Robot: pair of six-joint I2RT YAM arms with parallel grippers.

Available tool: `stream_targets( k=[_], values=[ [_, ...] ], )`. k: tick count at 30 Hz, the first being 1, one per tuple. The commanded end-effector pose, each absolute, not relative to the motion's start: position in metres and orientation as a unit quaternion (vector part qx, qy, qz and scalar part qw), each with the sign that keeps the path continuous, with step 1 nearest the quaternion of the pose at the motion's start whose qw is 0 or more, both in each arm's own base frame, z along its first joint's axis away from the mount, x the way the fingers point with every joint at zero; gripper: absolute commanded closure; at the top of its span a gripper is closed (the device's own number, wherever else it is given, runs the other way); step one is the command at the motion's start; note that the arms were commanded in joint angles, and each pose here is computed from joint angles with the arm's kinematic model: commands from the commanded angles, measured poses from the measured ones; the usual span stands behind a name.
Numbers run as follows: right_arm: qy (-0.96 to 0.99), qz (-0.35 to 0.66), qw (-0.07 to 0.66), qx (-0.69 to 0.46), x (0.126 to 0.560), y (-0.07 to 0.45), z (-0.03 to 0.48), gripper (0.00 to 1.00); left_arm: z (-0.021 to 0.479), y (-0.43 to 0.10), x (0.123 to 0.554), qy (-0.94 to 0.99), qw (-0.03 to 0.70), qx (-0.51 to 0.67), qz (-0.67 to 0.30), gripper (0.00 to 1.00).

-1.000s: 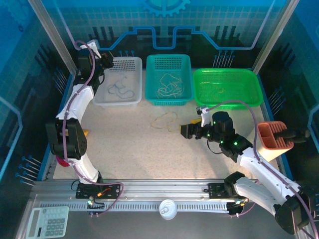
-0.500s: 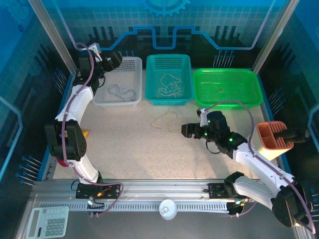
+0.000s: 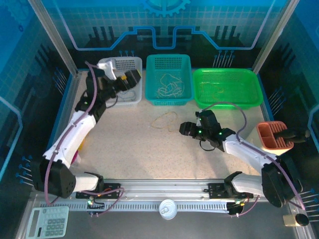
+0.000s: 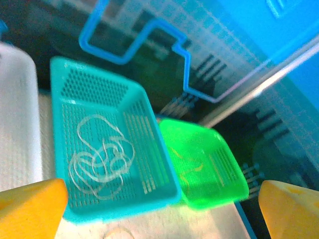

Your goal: Untangle the cables

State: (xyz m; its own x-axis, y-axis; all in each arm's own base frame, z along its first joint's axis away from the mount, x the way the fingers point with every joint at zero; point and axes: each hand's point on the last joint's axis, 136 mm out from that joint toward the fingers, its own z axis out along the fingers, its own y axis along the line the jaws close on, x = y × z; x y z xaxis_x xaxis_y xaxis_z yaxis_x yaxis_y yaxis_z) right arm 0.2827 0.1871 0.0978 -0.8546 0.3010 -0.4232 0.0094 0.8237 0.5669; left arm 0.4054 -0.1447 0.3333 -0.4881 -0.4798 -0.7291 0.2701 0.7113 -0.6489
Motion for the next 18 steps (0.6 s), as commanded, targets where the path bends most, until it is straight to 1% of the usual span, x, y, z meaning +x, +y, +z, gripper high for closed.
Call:
stream_targets(
  k=[1,6,13,16,17,18],
  values=[
    [0.908,0.318,0.244,0.118,0.294,0.2,0.095,0.31,0.318,-0.151,0.386,0.778,0.491,-0.08,-0.384,0.01],
    [0.909,0.327,0.221,0.132,0.305,0.216,0.077,0.32,0.299,-0.15,0.365,0.78,0.481,-0.097,-0.39,0.01],
    [0.902,0.351,0.208,0.14,0.319,0.238,0.062,0.38,0.294,-0.148,0.352,0.784,0.475,-0.097,-0.388,0.01],
    [0.903,0.349,0.207,0.139,0.324,0.244,0.058,0.44,0.294,-0.149,0.348,0.782,0.474,-0.098,-0.392,0.01],
    [0.904,0.349,0.206,0.138,0.326,0.245,0.056,0.47,0.293,-0.149,0.347,0.782,0.474,-0.098,-0.393,0.01],
    [0.905,0.348,0.203,0.138,0.327,0.247,0.054,0.53,0.292,-0.149,0.347,0.782,0.473,-0.099,-0.394,0.01]
  ],
)
